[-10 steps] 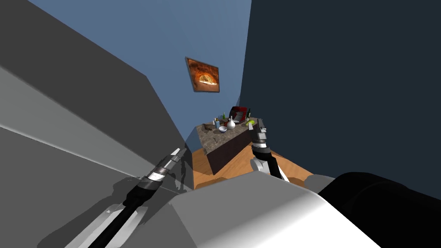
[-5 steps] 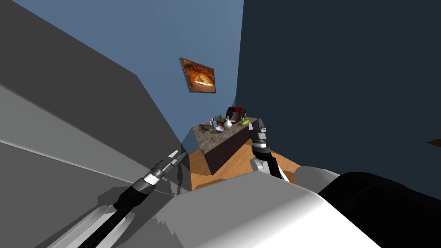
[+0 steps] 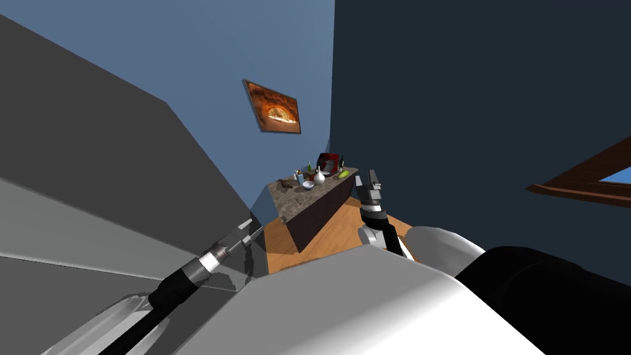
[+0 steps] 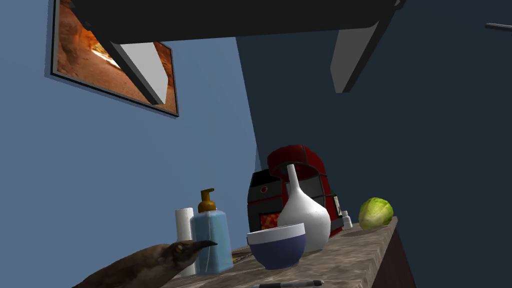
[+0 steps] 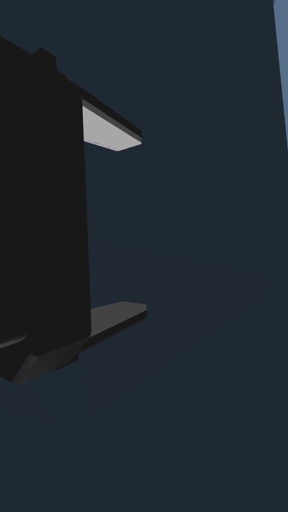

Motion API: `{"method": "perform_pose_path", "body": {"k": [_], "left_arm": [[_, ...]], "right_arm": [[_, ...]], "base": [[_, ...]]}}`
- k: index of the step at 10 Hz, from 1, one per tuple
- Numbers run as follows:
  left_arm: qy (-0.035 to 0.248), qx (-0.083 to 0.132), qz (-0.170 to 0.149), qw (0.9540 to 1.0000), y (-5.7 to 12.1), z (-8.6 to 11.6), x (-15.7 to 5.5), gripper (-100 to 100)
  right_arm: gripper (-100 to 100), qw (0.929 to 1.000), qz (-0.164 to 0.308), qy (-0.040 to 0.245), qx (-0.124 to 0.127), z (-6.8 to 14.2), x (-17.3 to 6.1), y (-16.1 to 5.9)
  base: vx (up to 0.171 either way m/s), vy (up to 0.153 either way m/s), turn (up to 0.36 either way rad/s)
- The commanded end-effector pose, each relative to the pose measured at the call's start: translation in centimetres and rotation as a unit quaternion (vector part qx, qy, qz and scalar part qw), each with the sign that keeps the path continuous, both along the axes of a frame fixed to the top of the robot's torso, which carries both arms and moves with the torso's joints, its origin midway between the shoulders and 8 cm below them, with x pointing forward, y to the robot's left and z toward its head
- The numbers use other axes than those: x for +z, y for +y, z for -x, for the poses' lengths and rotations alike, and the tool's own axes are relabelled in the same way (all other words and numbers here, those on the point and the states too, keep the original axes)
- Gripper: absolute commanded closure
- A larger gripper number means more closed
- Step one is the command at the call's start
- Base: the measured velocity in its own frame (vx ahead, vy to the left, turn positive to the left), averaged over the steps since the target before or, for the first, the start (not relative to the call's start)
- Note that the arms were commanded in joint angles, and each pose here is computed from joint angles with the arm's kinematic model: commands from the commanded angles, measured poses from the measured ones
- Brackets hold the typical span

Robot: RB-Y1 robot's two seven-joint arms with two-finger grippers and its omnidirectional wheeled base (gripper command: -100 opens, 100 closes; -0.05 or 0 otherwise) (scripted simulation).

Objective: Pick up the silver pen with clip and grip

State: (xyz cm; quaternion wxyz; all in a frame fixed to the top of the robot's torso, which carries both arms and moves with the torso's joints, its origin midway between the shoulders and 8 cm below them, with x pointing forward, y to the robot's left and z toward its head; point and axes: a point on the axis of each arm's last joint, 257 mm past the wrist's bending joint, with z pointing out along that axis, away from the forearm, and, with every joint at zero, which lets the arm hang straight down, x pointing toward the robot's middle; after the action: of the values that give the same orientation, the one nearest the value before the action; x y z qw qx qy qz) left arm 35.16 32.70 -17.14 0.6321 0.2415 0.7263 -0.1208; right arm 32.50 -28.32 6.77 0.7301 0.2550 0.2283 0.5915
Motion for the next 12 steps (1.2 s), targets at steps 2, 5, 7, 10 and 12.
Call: {"method": "perform_pose_path", "body": {"k": [2,5,7,10,12], "left_arm": [[0.009,-0.024,-0.075,0.9968,1.4,0.6,-1.5,-100],[0.025,-0.058,-0.184,0.9809,3.9,2.1,-4.1,-100],[0.036,-0.083,-0.240,0.9664,5.4,3.0,-5.3,-100],[0.049,-0.115,-0.298,0.9464,6.9,3.8,-6.5,-100],[0.061,-0.141,-0.345,0.9260,8.4,4.9,-7.6,-100]], "right_arm": [[0,1.0000,0.000,0.000,0.000,0.0,0.0,0.0],[0,1.0000,0.000,0.000,0.000,0.0,0.0,0.0],[0,1.0000,0.000,0.000,0.000,0.0,0.0,0.0],[0,1.0000,0.000,0.000,0.000,0.0,0.0,0.0],[0,1.0000,0.000,0.000,0.000,0.0,0.0,0.0]], "base": [[-0.008,-0.047,-0.192],[0.008,-0.049,-0.209],[0.020,-0.065,-0.185],[0.034,-0.060,-0.165],[0.048,-0.063,-0.197]]}}
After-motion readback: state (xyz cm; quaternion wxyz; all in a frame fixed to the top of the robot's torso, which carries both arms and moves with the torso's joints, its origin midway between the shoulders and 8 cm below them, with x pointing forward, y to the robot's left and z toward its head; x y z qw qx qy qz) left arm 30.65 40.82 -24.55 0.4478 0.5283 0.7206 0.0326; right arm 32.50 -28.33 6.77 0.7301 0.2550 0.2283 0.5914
